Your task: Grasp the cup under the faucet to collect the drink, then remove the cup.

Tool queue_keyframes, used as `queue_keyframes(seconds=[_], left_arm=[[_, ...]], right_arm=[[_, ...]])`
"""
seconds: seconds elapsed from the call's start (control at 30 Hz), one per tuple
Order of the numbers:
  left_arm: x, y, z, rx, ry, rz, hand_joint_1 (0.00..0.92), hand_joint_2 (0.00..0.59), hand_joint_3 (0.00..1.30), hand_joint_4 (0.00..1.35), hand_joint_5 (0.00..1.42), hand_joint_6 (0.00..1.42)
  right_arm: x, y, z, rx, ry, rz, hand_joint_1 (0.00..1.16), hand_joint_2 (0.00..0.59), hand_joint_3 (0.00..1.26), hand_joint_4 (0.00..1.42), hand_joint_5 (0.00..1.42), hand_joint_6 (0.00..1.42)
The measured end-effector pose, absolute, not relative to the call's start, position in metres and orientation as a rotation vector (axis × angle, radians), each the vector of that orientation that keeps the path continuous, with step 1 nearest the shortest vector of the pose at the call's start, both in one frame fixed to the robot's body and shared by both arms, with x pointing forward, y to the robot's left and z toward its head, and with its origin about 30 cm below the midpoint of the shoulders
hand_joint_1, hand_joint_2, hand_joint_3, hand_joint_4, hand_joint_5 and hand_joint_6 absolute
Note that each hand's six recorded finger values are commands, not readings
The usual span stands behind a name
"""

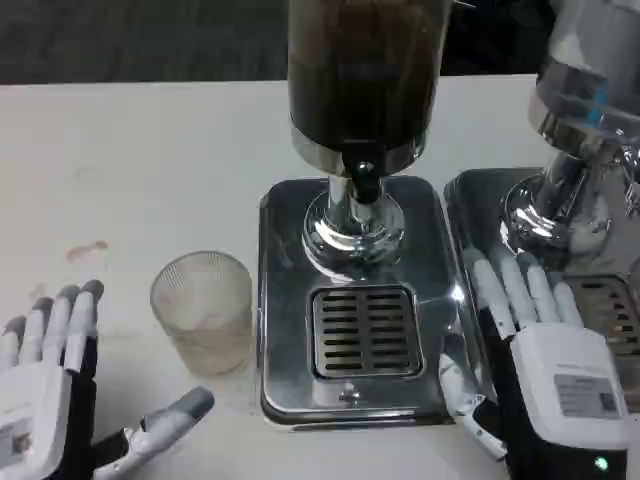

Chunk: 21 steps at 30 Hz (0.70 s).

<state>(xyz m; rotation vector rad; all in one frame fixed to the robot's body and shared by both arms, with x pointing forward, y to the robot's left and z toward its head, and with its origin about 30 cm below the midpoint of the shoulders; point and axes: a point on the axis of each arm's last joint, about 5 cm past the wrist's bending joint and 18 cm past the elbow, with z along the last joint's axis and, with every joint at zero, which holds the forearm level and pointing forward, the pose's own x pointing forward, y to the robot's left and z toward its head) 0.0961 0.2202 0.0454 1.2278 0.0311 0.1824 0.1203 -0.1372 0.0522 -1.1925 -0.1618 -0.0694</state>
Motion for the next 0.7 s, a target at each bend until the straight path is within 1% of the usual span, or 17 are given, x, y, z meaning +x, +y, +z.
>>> queue_keyframes(seconds=[0.47, 0.7], left_arm=[[0.0931, 0.2202, 0.0446, 1.222, 0.038, 0.176, 0.000, 0.038, 0.00, 0.00, 0.00, 0.00], [0.0947, 0.2201, 0.0466, 1.153, 0.015, 0.185, 0.000, 0.032, 0.00, 0.00, 0.00, 0.00]], right_arm=[[0.1203, -0.1375, 0.0522, -1.198, -0.160, -0.065, 0.13, 0.555, 0.05, 0.00, 0.00, 0.00], [0.1212, -0.1389, 0.0526, -1.204, -0.161, -0.062, 0.14, 0.553, 0.05, 0.00, 0.00, 0.00]])
